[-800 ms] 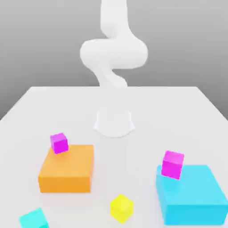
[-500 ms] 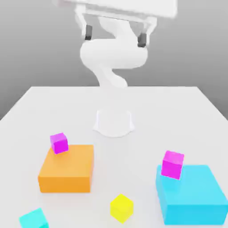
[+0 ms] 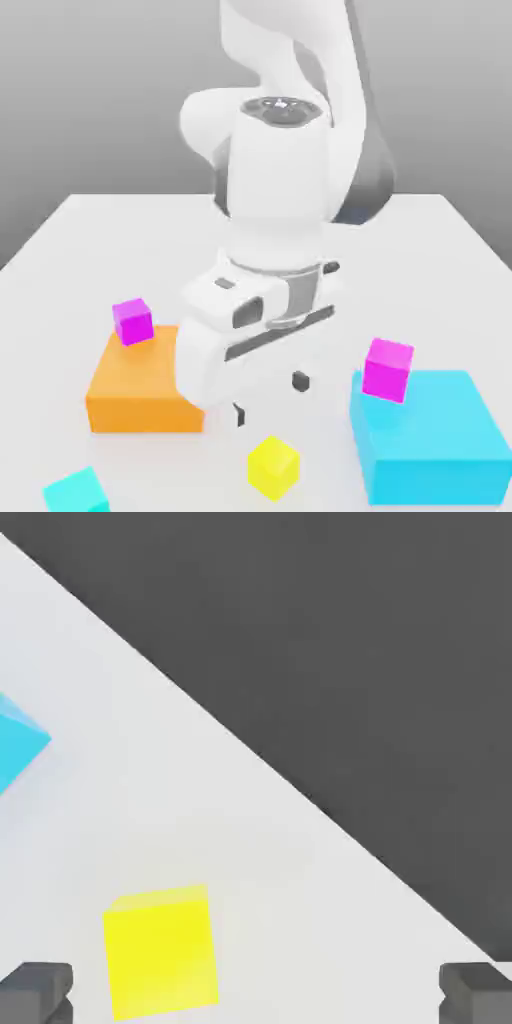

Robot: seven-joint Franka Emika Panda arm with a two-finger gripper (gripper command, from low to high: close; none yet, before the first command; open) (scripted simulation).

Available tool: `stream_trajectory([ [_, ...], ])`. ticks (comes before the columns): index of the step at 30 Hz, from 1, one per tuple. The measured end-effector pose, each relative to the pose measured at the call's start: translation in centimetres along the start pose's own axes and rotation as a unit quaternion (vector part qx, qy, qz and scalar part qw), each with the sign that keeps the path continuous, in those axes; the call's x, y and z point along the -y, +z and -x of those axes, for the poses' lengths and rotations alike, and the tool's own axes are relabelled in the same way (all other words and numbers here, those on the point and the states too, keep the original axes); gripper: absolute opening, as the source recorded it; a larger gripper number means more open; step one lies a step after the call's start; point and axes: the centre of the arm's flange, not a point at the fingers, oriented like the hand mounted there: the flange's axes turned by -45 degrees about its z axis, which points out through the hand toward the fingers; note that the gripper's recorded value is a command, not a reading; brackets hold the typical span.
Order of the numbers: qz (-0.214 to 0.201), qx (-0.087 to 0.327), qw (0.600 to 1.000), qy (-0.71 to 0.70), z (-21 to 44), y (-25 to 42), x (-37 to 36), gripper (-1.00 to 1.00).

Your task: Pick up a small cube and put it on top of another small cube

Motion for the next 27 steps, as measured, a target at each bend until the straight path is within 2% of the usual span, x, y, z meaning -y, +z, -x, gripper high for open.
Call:
stream_trajectory([
  [6, -0.015, 0.008, 1.0, -0.018, 0.5, 7.7, 0.8, 0.0],
  [7, -0.015, 0.009, 1.0, -0.018, 0.6, 8.4, 0.9, -1.0],
  [14, -0.015, 0.009, 1.0, -0.018, 0.6, 8.3, 0.9, -1.0],
  [19, -0.015, 0.009, 1.0, -0.018, 0.5, 3.1, 0.8, -1.0],
  [27, -0.01, 0.013, 0.999, 0.044, -4.1, -5.7, 9.3, -1.0],
])
